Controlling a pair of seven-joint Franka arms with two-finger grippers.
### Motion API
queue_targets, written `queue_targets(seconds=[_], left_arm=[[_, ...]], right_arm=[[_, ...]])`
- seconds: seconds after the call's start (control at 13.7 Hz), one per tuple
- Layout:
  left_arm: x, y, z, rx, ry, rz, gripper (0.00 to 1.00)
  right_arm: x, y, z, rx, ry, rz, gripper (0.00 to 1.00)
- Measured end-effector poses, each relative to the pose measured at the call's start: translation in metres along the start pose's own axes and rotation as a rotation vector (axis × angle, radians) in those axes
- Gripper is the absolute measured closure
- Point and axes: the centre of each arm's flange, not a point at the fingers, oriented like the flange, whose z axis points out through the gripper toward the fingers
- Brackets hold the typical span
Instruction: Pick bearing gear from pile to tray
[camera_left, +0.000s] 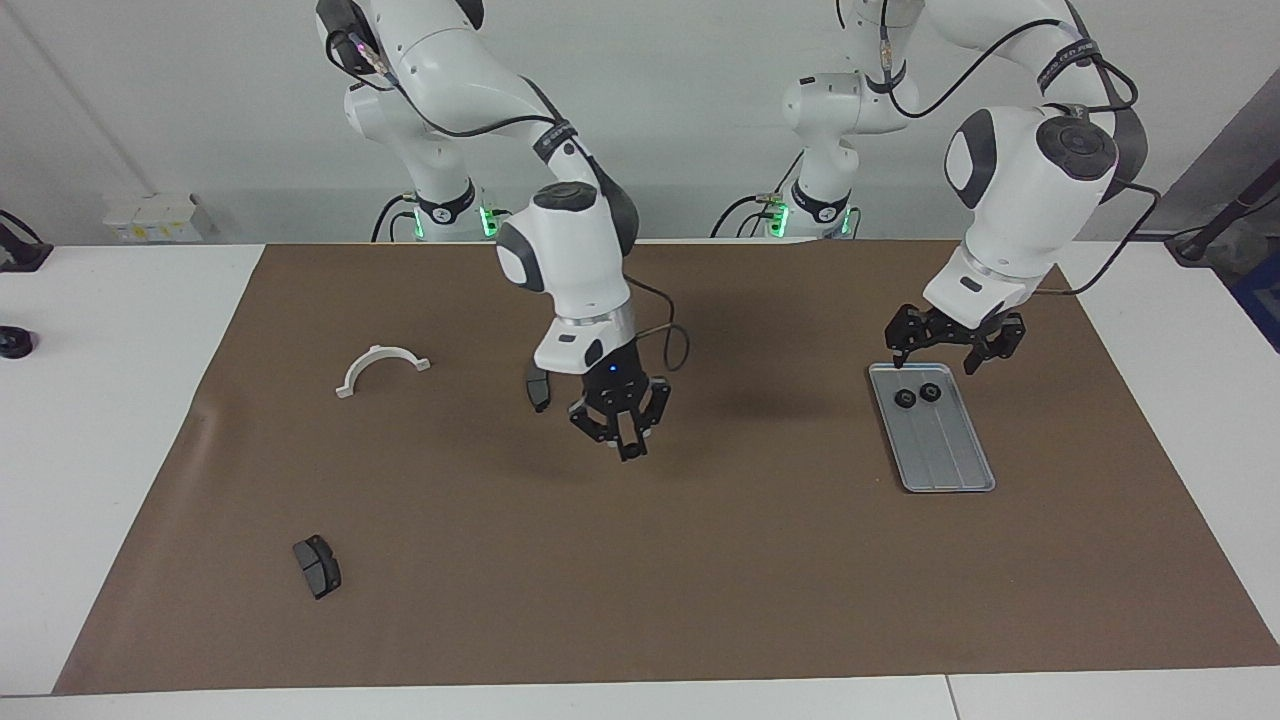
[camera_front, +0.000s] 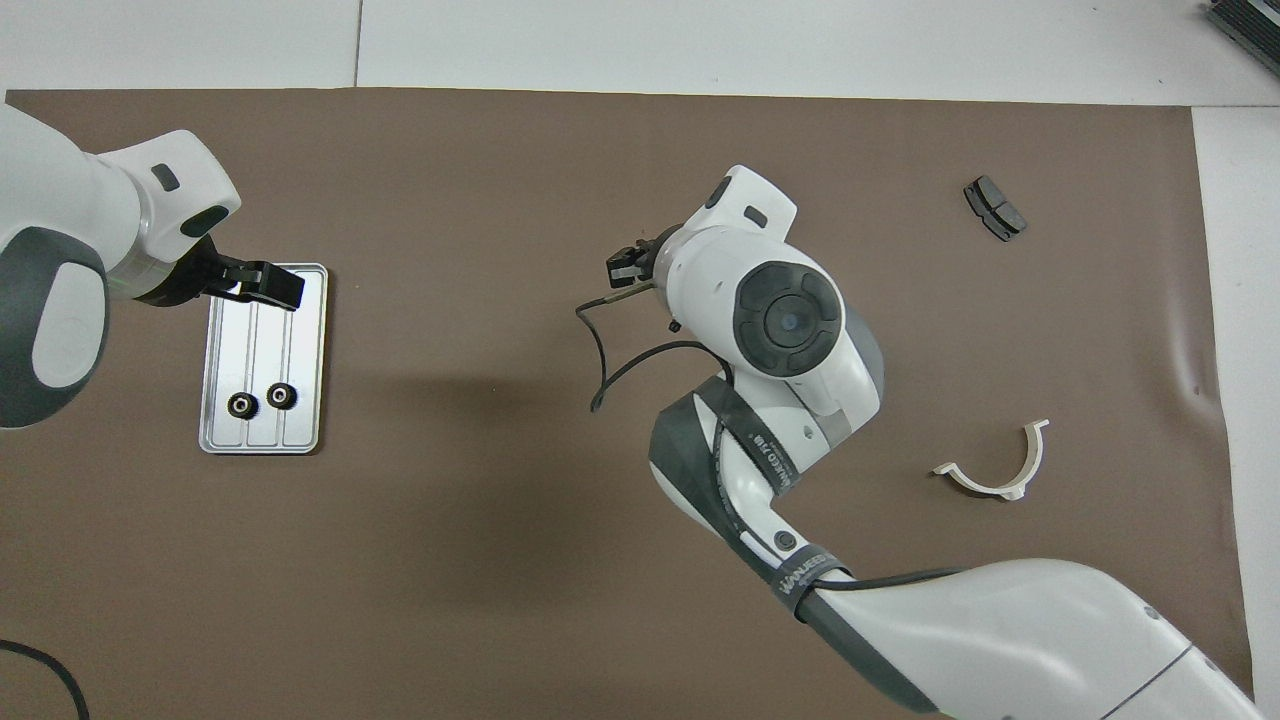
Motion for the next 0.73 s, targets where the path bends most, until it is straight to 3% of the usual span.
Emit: queue_targets(seconds=[0.29, 0.51, 0.58, 0.73], left_arm=[[0.000, 0.000, 0.000, -0.014, 0.004, -0.038, 0.00], [0.001, -0.002, -0.001, -0.034, 0.011, -0.068, 0.00], [0.002, -0.002, -0.002, -0.045, 0.019, -0.096, 0.00], [0.004, -0.002, -0.003, -0.051, 0.035, -0.139, 0.00]], right_arm=[[-0.025, -0.084, 0.021, 0.047, -0.019, 0.011, 0.76], [-0.043, -0.113, 0.054, 0.009, -0.017, 0.003, 0.75], [-0.049, -0.118, 0.063, 0.004, -0.021, 0.006, 0.73], [-0.056, -0.131, 0.068, 0.009, -0.025, 0.021, 0.52]])
